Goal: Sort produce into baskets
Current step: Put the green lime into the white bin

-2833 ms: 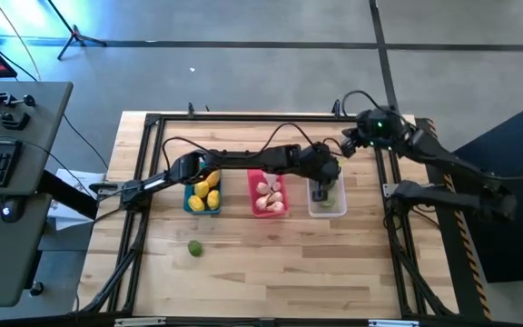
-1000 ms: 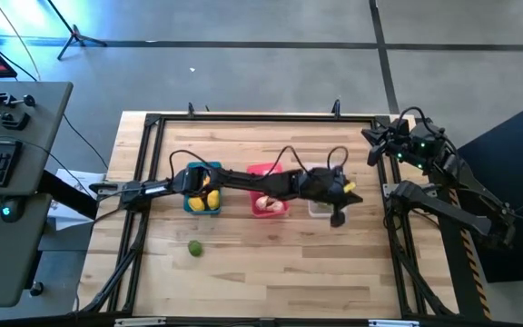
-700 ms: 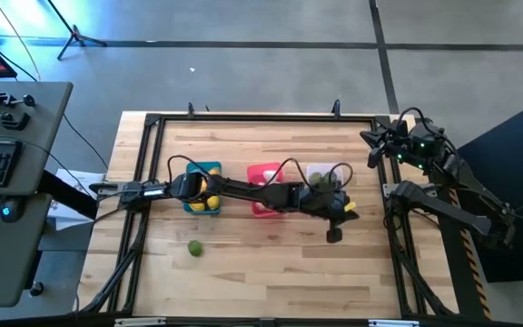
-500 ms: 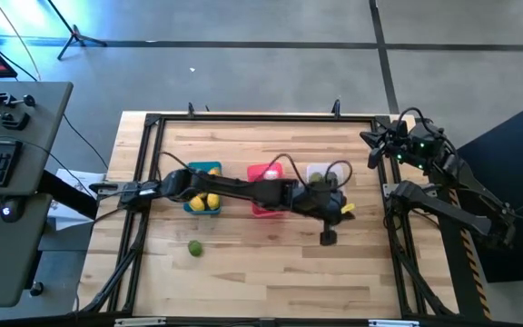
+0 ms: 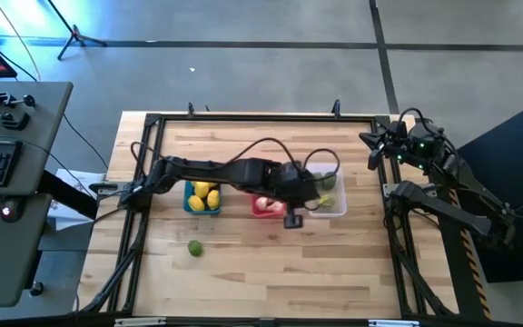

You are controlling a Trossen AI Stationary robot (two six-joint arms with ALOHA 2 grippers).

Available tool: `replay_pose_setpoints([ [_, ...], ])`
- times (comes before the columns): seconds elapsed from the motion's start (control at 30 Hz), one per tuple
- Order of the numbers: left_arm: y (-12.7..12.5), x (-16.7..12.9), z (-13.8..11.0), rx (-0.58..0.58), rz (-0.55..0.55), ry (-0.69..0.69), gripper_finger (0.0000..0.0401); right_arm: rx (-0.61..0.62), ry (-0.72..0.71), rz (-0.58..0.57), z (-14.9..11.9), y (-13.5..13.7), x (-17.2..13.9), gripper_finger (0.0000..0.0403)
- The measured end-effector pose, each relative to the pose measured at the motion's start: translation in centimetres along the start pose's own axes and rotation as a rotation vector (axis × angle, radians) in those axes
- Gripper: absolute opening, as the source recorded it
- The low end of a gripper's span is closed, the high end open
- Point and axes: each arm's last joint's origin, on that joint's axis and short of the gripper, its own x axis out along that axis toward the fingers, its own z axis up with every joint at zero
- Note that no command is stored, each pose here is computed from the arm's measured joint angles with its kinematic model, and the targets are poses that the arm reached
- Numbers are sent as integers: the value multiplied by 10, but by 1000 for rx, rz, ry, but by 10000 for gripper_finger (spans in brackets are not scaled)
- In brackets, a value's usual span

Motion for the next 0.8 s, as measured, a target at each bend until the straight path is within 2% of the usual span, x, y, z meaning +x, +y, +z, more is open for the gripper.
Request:
replay_pose_setpoints([
  [0.17,-1,-41,-13,51,-11,154,0,-9,4,1,0,0,0,0],
  [0.4,-7,-104,-28,145,-56,264,0,-18,27,-7,-3,0,0,0],
  [0.57,-10,-126,-41,217,-74,371,0,-25,38,-9,-4,-1,0,0],
  [0.8,-6,-143,-43,198,-71,333,0,-17,40,-10,-4,-1,0,0],
])
